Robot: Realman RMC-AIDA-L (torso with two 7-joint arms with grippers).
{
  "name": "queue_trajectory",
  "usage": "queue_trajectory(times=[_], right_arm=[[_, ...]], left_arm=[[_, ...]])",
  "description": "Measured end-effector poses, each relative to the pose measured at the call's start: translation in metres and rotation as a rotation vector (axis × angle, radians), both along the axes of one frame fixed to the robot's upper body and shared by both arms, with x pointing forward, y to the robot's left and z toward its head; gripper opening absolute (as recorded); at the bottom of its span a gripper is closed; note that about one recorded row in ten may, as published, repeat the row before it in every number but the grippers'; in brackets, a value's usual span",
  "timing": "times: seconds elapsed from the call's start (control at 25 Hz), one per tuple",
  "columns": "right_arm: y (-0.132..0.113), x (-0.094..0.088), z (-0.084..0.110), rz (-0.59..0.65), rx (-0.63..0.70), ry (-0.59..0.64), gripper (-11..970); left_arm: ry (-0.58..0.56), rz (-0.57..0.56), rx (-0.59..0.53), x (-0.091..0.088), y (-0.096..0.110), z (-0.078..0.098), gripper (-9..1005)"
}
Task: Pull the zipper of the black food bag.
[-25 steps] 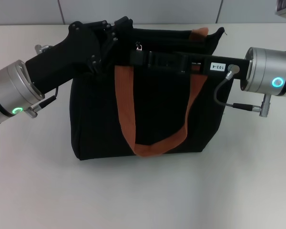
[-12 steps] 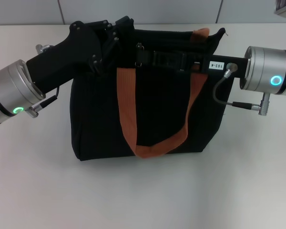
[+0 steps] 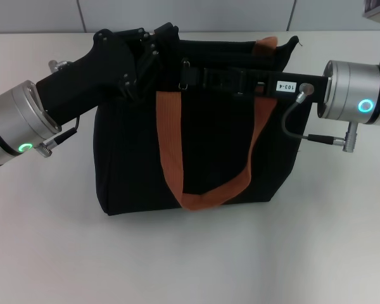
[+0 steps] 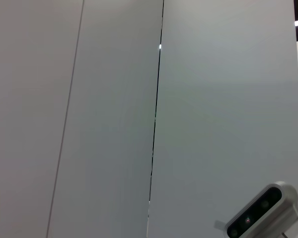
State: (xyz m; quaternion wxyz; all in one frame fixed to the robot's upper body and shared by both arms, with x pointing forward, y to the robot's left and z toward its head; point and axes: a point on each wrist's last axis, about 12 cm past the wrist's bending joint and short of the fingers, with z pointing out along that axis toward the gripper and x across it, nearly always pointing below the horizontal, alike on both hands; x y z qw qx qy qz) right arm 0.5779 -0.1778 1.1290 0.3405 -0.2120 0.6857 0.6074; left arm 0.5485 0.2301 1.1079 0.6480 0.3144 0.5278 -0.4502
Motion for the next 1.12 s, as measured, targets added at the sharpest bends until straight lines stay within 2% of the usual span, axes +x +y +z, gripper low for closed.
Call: queue_trajectory(times=[0.4, 0.68, 0.96, 1.12], right_arm=[[0.001, 0.005, 0.004, -0.013, -0.019, 0.023, -2], [0.011, 0.015, 0.006, -0.011, -0.106, 0.073, -2], [0.019, 0.02, 0.011, -0.006, -0.1, 0.102, -2], [0.018, 0.023, 0.011, -0.024, -0.106, 0.118, -2]], left_arm=[[0.0, 0.039, -0.003, -0.006, 0.004, -0.008, 73], [-0.013, 0.084, -0.004, -0.013, 0.009, -0.015, 79], [-0.056, 0.159, 0.016, -0.022, 0.013, -0.026, 84], [-0.051, 0.242, 0.006, -0.026, 0.023, -0.032, 88]])
